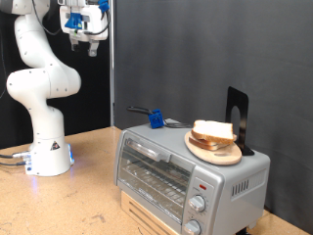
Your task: Make a piece of toast with the oven
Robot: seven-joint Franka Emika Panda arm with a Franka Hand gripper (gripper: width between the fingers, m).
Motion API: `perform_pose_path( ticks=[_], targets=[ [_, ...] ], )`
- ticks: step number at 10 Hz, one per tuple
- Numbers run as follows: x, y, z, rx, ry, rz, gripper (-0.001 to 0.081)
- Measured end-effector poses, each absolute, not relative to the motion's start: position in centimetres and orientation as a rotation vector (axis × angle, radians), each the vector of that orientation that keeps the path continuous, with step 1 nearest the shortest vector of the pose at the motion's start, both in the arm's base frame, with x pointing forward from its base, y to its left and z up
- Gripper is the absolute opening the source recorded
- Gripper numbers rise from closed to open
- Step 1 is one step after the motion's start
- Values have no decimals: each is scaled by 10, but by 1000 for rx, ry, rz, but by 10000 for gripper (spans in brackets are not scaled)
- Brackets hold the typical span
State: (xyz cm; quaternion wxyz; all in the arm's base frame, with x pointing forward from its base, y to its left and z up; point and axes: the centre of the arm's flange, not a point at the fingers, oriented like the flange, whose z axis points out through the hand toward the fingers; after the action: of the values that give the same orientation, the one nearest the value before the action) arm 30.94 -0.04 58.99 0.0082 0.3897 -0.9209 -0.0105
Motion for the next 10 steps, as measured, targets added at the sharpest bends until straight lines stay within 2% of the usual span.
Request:
perform_pose_path(
  ticks=[4,6,10],
  targets=[
    [321,-11,591,1893,-2613,-93,682],
    [320,-12,594,2032,-2535,-81,682],
    [339,-26,591,2647,-2136,132,682]
  ],
)
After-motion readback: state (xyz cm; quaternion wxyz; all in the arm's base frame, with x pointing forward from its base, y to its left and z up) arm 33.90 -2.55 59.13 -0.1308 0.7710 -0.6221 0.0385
